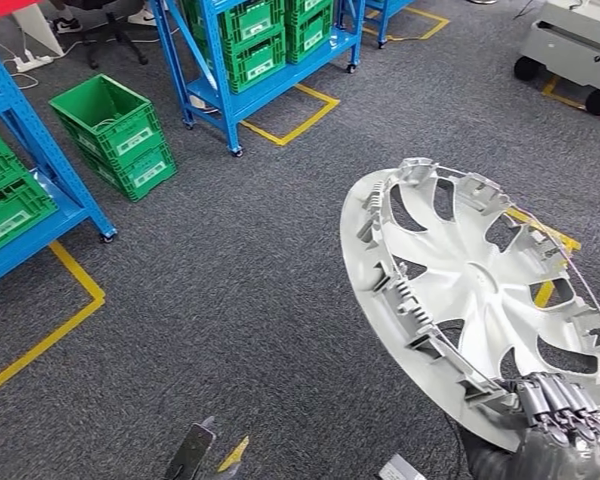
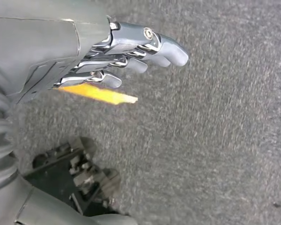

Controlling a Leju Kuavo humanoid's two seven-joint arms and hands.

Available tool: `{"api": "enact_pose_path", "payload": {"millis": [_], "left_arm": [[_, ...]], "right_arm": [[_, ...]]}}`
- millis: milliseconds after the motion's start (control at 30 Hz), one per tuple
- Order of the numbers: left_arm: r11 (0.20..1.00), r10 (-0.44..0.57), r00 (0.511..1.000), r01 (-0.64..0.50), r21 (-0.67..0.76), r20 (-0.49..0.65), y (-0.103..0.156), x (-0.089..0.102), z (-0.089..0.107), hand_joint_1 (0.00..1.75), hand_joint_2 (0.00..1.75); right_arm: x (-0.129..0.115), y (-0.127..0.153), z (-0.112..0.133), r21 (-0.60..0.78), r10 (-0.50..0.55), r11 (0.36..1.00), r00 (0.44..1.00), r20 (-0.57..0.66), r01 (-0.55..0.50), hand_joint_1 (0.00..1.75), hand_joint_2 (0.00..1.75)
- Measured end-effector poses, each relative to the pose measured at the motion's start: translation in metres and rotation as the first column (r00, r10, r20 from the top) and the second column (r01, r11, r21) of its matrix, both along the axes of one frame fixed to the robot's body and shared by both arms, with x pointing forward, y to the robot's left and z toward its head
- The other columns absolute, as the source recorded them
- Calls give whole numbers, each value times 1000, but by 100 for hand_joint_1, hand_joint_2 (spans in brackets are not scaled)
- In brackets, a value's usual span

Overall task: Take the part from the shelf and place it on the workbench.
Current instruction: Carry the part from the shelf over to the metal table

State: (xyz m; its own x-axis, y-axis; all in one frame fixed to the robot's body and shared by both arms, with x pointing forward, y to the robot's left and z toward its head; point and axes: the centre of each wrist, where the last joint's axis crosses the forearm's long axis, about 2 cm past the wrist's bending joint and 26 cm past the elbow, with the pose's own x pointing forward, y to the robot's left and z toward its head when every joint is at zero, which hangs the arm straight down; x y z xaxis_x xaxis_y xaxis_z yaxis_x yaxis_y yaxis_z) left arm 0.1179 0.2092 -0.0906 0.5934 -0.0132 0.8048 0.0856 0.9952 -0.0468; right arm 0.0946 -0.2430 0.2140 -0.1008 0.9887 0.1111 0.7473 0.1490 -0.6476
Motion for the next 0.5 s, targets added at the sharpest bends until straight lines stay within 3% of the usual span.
{"api": "enact_pose_path", "payload": {"millis": [500], "left_arm": [[1000,-14,1000,14,4,-1,-1,0,0,0,175]], "right_arm": [[0,-11,8,-38,-49,998,998,34,50,175,175]]}}
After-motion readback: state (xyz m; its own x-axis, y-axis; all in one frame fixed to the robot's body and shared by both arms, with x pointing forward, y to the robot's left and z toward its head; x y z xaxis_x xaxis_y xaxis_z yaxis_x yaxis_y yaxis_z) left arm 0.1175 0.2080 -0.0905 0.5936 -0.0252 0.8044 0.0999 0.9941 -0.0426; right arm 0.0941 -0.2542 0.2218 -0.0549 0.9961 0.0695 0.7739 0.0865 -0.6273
